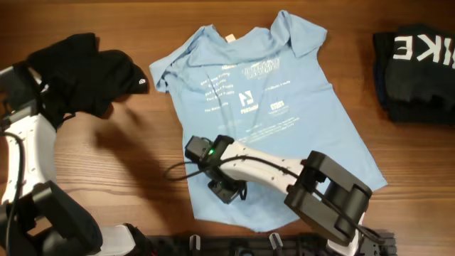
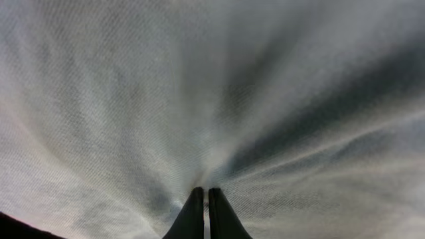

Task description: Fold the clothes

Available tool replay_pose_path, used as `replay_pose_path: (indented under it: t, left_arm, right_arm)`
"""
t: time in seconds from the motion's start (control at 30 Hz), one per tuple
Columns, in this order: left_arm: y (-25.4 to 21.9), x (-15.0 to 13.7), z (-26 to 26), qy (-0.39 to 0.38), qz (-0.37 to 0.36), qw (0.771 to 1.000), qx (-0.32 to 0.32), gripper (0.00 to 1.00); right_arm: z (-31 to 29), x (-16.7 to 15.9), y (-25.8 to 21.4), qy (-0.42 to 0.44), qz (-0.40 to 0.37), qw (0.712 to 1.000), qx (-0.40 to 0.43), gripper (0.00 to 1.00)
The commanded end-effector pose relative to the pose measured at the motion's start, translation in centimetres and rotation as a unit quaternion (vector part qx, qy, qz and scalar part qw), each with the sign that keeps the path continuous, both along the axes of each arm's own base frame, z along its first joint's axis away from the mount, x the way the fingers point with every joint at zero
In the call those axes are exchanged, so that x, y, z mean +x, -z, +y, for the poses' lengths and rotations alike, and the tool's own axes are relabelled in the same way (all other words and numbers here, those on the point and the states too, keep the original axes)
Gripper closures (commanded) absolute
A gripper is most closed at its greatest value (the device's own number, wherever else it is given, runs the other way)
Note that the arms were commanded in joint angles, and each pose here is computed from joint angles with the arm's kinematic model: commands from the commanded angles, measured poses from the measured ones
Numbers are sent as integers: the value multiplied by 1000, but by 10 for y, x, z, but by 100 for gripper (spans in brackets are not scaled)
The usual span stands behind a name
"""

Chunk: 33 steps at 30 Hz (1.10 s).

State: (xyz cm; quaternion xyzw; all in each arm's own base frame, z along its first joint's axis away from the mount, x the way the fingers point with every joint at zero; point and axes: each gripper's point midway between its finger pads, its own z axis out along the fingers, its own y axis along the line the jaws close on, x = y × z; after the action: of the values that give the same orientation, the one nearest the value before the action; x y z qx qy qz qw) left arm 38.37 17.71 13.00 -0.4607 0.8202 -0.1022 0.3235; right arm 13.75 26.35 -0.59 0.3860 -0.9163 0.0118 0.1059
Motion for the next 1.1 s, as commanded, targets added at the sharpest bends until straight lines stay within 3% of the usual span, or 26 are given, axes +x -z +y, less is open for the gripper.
replay_pose_path:
  t: [0.0, 0.13, 0.2, 0.4, 0.5, 0.63, 0.83, 1.07]
  left_arm:
    - [-8, 2, 9, -6, -17, 1000, -10, 3]
    - [-12, 14, -9, 57, -25, 998, 18, 7]
    - [-15, 25, -30, 99, -30, 994, 36, 9]
    - [-24, 61, -107, 230, -51, 965, 119, 12]
    - [-16, 83, -143, 269, -57, 946, 170, 12]
    - [28, 103, -173, 308, -48, 935, 169, 11]
    - [103, 106, -207, 387, -19, 913, 128, 4]
    - [115, 110, -218, 421, -16, 891, 171, 6]
  right_arm:
    - [-2, -27, 7, 5, 44, 999, -19, 96]
    - [16, -3, -22, 49, -1, 999, 18, 96]
    - [29, 28, -62, 84, -46, 994, 57, 93]
    - [16, 104, -172, 188, -126, 960, 163, 46]
    - [-15, 136, -205, 245, -162, 937, 191, 44]
    - [-60, 158, -220, 292, -184, 919, 189, 43]
    - [-88, 172, -221, 312, -192, 913, 180, 43]
    - [-86, 177, -223, 311, -200, 910, 188, 40]
